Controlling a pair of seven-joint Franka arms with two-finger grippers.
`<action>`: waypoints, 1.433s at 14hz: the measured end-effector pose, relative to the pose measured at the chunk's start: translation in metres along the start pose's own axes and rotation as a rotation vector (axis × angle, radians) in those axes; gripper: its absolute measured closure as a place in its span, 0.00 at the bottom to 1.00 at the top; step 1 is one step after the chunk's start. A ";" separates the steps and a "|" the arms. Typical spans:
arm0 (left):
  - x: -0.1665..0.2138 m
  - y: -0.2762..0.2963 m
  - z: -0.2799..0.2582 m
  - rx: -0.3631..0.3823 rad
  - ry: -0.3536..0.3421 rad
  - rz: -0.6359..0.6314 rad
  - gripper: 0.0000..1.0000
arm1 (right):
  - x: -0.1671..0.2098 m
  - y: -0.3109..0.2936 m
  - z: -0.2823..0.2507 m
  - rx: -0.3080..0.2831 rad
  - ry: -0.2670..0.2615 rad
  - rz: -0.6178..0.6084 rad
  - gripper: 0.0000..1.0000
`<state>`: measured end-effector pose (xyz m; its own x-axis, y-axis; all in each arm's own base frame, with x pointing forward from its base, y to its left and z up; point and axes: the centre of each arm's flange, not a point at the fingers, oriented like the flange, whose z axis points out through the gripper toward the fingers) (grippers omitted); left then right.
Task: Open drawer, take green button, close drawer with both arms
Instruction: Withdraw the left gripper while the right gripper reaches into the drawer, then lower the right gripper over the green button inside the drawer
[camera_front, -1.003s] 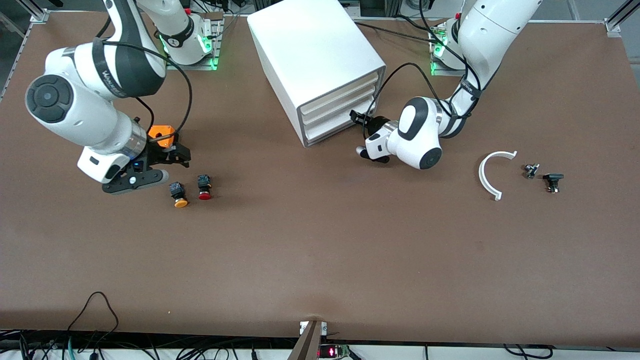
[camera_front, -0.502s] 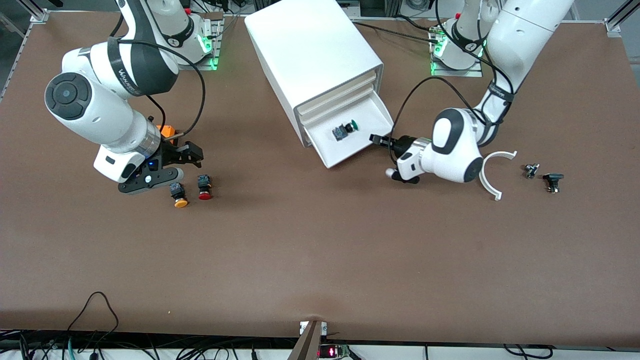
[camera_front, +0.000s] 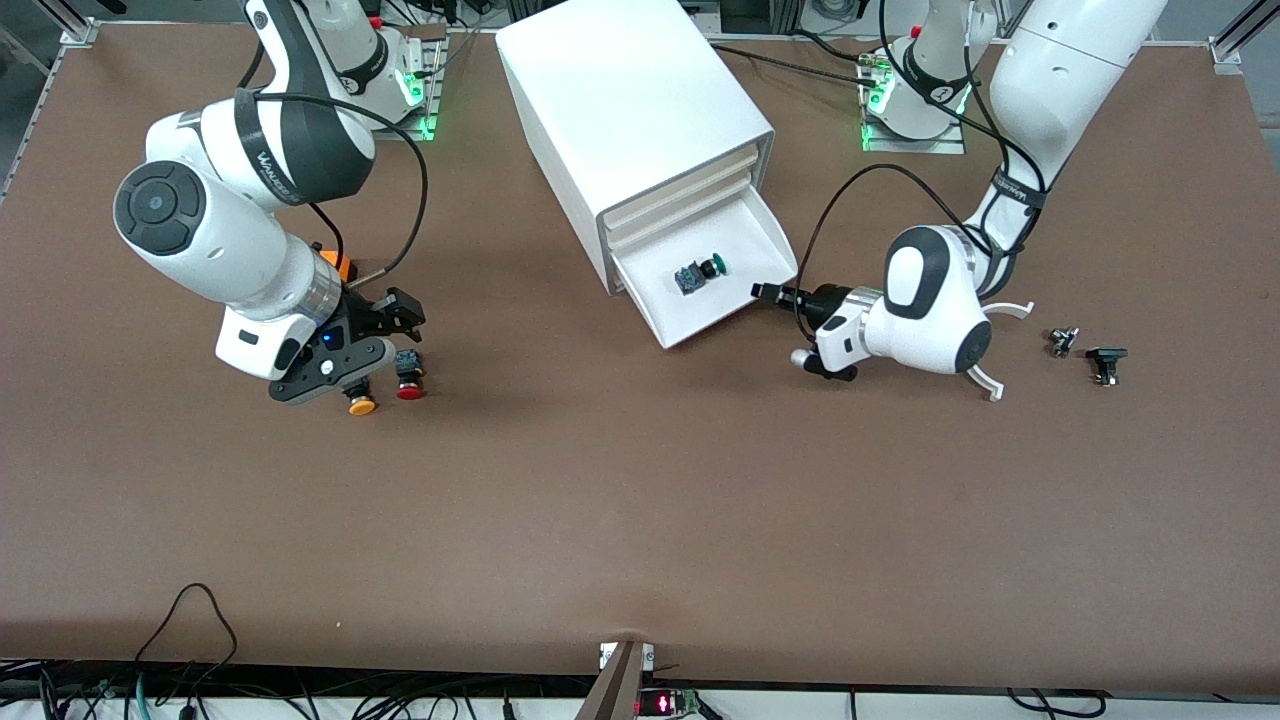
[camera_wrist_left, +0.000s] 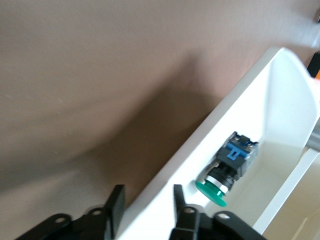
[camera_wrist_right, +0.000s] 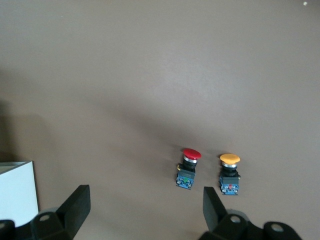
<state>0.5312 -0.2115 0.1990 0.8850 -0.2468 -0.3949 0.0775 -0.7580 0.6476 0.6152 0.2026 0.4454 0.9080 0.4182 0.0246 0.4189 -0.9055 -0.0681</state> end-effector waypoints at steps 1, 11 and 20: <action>0.002 -0.003 -0.007 -0.004 0.013 -0.004 0.37 | 0.003 -0.008 0.000 0.004 0.003 -0.018 0.00; -0.005 0.058 -0.245 0.522 0.316 0.286 0.00 | 0.043 -0.135 0.010 0.091 0.044 -0.391 0.00; -0.209 0.118 -0.379 0.712 0.333 0.084 0.00 | 0.035 -0.318 0.060 0.165 0.072 -0.799 0.00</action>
<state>0.5293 -0.0200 0.6049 0.9746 -0.2114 -0.0742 -0.2081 -0.9769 0.0492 0.5135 0.5096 0.4083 0.3362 0.9222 0.1913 0.9385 -0.3112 -0.1492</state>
